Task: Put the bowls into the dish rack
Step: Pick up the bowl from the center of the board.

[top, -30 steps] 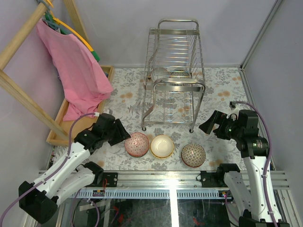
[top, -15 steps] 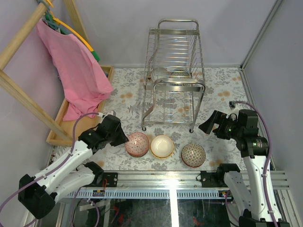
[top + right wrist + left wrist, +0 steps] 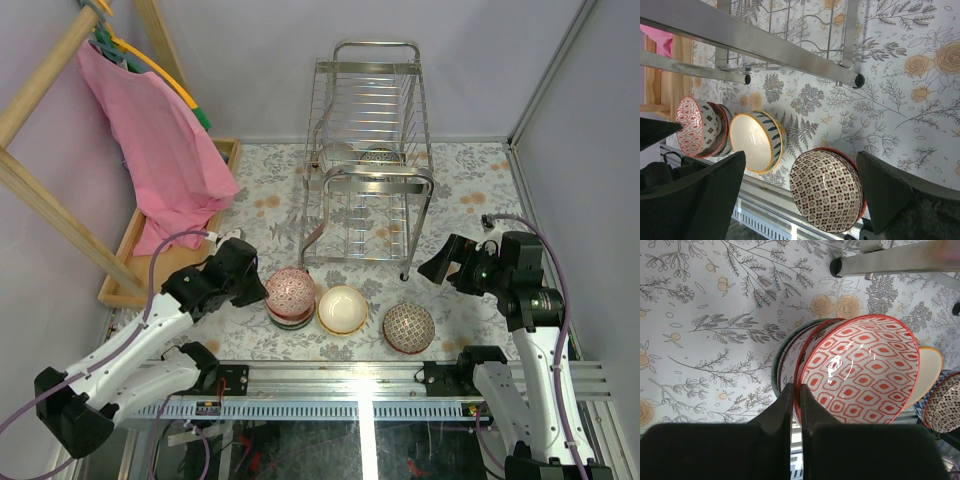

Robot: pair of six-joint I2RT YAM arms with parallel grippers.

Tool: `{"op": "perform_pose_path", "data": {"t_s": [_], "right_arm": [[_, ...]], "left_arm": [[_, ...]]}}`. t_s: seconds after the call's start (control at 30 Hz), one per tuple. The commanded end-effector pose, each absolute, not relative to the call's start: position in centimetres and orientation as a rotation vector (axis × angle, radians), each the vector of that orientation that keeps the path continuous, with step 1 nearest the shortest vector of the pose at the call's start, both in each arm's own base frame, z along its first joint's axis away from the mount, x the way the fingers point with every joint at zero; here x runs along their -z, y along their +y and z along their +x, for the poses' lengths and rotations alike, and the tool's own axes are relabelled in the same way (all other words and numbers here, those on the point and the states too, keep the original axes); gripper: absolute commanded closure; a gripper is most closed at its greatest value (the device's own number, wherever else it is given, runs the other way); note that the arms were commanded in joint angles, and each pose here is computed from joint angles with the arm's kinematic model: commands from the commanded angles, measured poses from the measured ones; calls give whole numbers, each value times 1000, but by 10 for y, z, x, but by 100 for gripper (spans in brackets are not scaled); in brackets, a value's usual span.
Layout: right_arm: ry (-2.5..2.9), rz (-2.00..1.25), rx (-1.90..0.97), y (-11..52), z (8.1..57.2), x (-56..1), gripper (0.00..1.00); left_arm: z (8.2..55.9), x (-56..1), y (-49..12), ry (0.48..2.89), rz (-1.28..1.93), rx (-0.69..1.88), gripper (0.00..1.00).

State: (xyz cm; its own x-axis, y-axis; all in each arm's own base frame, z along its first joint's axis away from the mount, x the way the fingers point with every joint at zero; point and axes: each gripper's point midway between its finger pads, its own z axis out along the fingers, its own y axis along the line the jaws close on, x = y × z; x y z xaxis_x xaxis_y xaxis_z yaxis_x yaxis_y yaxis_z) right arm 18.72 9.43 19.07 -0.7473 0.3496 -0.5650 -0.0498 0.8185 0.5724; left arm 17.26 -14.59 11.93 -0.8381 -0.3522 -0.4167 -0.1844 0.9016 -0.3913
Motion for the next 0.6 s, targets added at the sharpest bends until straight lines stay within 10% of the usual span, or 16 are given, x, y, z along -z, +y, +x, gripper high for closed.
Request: {"op": "perform_pose_path", "data": {"t_s": [0.0,0.57], "right_arm": [[2284,180,-804,101,186,-196,1],[2273,171,-855,107,181,-193,0]], "left_arm": [[185,-155,-146,2470,-383,467,100],[162,-136,-146,2520,-376,424,99]]}}
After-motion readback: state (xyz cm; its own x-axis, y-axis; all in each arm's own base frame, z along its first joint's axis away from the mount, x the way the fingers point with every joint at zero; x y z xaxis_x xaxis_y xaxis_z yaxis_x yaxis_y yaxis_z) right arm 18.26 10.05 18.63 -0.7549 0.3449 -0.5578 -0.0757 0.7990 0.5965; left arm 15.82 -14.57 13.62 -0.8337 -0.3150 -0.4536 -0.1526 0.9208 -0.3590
